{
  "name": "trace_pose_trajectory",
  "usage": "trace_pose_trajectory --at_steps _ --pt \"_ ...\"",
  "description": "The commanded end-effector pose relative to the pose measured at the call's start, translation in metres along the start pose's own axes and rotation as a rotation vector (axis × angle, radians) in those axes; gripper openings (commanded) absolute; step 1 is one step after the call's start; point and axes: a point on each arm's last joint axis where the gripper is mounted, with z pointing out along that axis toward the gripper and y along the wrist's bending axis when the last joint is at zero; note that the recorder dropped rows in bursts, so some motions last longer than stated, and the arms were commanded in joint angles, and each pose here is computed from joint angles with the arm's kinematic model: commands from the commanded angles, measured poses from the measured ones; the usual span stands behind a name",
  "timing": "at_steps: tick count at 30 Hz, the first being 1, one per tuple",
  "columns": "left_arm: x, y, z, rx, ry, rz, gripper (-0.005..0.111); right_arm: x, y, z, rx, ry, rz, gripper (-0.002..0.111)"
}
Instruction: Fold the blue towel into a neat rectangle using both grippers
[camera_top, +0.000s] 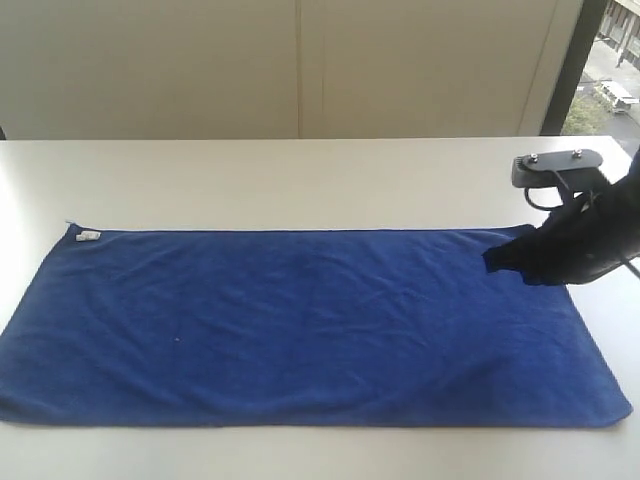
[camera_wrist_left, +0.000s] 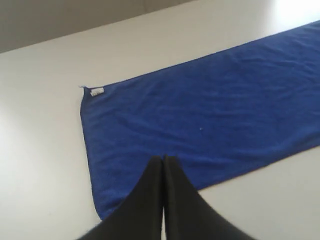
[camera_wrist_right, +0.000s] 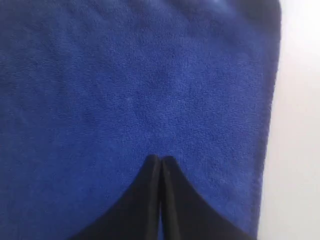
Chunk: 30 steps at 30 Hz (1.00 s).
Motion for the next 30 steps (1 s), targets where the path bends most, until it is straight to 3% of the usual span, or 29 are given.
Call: trace_pose_trajectory --at_steps 1,11,30 --pt "0.017 -0.002 0.007 0.006 0.028 -0.020 0.000 -0.004 -0.005 0.024 0.009 0.027 0.000 0.000" --pt "0.019 -0.002 0.009 -0.002 0.008 -0.025 0.000 -0.015 -0.009 0.054 0.025 0.026 -0.023 0.000" --pt "0.018 -0.002 0.009 0.003 0.004 -0.035 0.000 -0.004 -0.034 0.054 0.096 0.125 -0.079 0.000"
